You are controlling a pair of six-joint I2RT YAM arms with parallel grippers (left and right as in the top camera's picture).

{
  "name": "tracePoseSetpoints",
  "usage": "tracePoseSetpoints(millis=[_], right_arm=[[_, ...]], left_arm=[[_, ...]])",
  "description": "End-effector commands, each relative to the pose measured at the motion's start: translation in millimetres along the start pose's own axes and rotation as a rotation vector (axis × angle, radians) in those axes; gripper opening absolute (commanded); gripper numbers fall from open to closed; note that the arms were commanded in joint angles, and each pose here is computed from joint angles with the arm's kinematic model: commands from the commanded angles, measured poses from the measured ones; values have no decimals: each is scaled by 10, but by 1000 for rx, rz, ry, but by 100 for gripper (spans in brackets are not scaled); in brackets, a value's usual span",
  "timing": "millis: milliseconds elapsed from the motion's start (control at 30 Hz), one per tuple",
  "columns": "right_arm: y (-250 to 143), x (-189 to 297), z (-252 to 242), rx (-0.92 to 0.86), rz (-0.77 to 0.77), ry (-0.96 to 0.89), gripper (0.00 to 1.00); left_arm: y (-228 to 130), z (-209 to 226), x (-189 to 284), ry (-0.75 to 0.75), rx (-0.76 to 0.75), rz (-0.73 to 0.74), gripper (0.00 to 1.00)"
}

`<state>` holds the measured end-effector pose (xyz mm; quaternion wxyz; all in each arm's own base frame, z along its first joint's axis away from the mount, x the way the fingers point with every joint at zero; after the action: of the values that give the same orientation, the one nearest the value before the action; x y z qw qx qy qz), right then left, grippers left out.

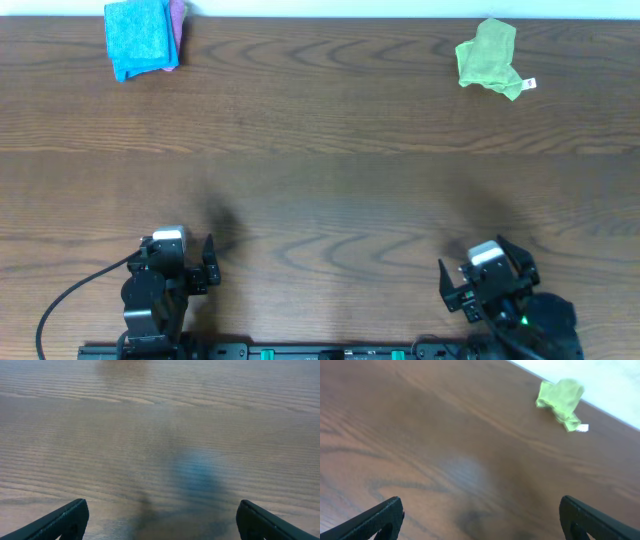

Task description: Fold the cloth

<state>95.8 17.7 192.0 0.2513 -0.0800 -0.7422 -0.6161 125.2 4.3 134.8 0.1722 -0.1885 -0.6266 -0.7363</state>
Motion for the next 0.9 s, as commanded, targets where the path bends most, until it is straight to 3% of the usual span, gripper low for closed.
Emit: tracePoseSetpoints(millis=[0, 333, 867], right_arm=[[-113, -119, 12, 11, 19, 13, 99], [-486, -471, 43, 0, 101, 33, 99], [-488, -482, 42, 0, 97, 32, 99]], left_arm=[[-13, -6, -6, -8, -7, -3, 95], [-13, -6, -6, -8, -7, -3, 95], [-13, -6, -6, -8, -7, -3, 95]])
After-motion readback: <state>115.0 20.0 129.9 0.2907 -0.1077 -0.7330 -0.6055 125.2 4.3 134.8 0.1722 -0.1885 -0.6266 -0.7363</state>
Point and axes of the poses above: each gripper's point midway between its finger pads, its own x axis back along the fingers, its own z axis along the line the jaws close on, y = z × x, the point moved 9 cm from there along x, back along the fingers, and after that the axes turned 11 degrees about -x, right-handed, at the moved point
